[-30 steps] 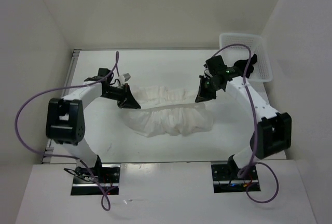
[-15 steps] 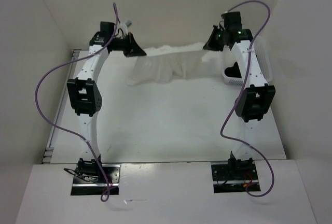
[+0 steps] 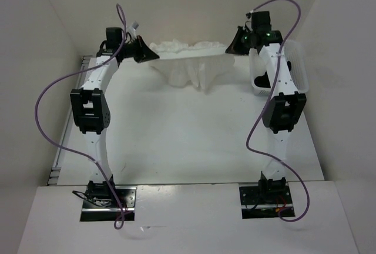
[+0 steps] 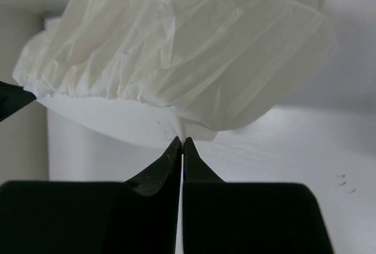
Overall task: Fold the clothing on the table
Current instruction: Flatten the skirt out
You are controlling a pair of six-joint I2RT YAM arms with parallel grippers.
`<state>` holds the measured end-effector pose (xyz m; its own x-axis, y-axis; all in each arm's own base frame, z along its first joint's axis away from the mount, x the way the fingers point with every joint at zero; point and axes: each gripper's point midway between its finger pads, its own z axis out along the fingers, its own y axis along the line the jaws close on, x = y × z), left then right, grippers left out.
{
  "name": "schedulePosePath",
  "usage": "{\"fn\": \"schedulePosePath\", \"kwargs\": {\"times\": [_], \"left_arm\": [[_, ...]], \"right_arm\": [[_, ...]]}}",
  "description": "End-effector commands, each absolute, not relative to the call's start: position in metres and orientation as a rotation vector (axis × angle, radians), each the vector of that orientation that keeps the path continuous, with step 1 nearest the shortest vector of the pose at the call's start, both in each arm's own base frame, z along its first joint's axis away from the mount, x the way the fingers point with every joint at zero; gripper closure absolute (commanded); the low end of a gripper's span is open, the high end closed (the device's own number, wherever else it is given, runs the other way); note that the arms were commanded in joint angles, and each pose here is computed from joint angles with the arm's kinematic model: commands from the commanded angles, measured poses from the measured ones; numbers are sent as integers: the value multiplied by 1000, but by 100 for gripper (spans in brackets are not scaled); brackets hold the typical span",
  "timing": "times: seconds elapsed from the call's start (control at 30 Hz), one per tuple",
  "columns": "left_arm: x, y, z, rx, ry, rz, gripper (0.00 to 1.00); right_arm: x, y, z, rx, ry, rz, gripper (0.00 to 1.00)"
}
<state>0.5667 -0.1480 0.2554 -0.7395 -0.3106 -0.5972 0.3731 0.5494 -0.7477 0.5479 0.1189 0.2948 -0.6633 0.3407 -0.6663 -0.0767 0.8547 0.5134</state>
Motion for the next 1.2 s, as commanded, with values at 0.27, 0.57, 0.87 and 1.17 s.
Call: {"fn": "schedulePosePath", "kwargs": {"times": [0.27,0.57,0.87,1.17], "left_arm": [[506,-109,227,51,2122,-952,100],[425,-115,142,-207,2492,-1151,100],[516,-122,113,-305,2449,-1182,100],[626,-109,334,97,1824,-763,100]], "right_arm": [[493,106,262,185,2274,458,100],[387,139,187,229,2636,623,100],[502,132,163,318,2555,519,100],[587,93,343,241,1981,235,100]]}}
